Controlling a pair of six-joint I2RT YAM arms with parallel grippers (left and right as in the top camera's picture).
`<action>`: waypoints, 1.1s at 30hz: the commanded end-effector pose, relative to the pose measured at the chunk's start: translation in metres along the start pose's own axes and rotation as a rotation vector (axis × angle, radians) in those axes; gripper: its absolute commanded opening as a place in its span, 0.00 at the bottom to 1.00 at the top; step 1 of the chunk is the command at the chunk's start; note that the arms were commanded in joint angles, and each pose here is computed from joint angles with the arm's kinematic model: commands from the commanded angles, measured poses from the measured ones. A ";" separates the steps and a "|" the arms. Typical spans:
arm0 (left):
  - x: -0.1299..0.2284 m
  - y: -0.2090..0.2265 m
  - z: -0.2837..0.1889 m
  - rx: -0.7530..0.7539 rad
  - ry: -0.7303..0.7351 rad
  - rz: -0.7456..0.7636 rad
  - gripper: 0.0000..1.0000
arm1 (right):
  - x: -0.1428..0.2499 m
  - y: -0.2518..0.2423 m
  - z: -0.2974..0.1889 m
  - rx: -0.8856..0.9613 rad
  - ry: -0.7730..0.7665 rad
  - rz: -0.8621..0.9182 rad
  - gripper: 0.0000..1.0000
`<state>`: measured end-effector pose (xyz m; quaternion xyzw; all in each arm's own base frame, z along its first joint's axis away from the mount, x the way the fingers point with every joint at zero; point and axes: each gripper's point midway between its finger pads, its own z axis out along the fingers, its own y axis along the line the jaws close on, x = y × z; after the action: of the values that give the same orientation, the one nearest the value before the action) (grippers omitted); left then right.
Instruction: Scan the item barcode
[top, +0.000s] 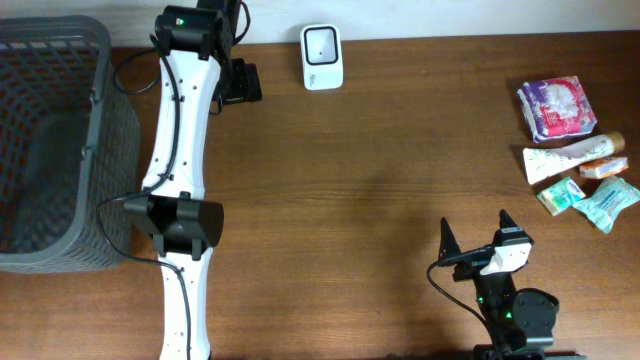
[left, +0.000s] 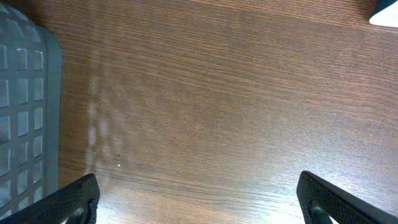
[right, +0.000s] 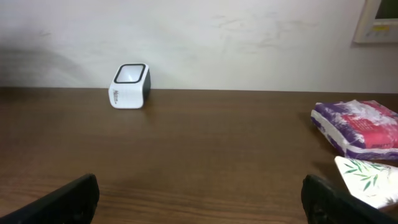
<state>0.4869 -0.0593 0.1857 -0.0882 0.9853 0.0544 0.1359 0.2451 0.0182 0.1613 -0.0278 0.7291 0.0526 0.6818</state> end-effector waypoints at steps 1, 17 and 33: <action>-0.003 0.003 -0.003 -0.008 -0.015 -0.011 0.99 | 0.003 0.007 0.000 -0.024 0.004 0.003 0.99; -0.003 0.003 -0.003 -0.008 -0.015 -0.011 0.99 | 0.003 0.003 0.000 -0.008 0.002 0.003 0.99; 0.013 -0.030 -0.020 0.100 -0.109 0.045 0.99 | 0.003 0.003 0.000 -0.008 0.001 0.003 0.99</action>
<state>0.4929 -0.0750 0.1723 -0.0782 0.9857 0.0353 0.1451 0.2447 0.0239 0.1613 -0.0365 0.7287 0.0604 0.6812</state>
